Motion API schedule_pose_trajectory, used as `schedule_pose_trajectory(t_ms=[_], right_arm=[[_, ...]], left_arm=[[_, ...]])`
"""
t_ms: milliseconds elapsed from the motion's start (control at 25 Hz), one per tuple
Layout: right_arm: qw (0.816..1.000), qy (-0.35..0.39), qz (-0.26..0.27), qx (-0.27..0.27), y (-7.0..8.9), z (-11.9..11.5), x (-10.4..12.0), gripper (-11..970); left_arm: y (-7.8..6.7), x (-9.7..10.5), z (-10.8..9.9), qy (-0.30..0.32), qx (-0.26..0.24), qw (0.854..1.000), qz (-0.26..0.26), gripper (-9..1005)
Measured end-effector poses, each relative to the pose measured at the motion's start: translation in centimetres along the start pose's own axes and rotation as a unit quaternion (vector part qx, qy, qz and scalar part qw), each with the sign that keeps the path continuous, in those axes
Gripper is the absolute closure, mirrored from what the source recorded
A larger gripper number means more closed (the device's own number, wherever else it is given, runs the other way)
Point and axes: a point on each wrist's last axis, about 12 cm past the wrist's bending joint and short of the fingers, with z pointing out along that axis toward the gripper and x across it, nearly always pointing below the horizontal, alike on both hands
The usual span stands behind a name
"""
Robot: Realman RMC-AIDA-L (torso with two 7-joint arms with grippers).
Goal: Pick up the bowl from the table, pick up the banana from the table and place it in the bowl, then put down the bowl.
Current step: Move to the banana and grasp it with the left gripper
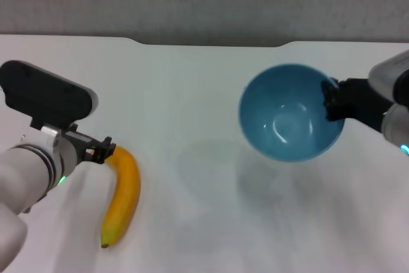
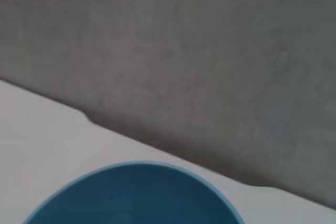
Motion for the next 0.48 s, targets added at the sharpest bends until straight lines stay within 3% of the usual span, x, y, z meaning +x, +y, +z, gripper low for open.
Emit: schedule_pose_trajectory(t_ms=[480], right_arm=[[0.999, -0.012, 0.016, 0.033, -2.0, -0.7, -0.2, 918]], left_arm=[[-2.3, 0.8, 0.4, 0.014, 0.038, 0.999, 0.018, 294]])
